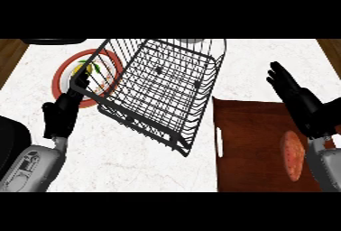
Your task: Pick the sweet potato from the tray and place it in the tiered basket
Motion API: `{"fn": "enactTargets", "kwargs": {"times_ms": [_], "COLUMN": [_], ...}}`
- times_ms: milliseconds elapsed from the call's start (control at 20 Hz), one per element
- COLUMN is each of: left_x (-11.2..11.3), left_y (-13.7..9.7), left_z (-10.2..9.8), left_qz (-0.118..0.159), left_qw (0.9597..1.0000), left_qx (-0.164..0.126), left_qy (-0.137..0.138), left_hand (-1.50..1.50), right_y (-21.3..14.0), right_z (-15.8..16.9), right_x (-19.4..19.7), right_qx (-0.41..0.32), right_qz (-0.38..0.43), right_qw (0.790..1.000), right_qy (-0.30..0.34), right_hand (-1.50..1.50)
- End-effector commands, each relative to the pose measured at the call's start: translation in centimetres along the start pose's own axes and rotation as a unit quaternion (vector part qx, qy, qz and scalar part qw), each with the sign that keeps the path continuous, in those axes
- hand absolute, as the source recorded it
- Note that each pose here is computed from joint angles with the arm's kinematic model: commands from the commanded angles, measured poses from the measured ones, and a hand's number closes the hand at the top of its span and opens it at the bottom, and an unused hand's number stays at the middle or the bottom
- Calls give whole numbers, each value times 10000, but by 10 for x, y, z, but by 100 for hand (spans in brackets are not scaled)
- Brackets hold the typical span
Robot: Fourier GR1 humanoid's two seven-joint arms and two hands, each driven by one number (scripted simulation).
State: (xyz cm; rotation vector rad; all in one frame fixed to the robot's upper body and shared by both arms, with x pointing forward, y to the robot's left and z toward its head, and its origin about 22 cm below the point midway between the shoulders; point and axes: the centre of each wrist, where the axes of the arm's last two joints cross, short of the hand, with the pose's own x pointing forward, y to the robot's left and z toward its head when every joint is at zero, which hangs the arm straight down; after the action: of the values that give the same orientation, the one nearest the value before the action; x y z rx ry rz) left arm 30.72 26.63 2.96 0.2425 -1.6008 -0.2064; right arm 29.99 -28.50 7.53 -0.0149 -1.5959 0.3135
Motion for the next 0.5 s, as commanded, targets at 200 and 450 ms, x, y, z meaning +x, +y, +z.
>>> {"fn": "enactTargets", "kwargs": {"times_ms": [200, 450], "left_x": [-1, -16], "left_y": [25, 26], "left_z": [20, 35], "left_qz": [481, 777], "left_qw": [9969, 9929], "left_qx": [35, -43], "left_qy": [624, 895], "left_hand": [0, 0], "right_y": [31, -6], "right_z": [39, 70], "right_x": [19, -58], "right_qx": [-323, -3481], "right_qz": [-436, 104], "right_qw": [9840, 9355], "right_qy": [-1694, 595], "right_hand": [150, -150]}}
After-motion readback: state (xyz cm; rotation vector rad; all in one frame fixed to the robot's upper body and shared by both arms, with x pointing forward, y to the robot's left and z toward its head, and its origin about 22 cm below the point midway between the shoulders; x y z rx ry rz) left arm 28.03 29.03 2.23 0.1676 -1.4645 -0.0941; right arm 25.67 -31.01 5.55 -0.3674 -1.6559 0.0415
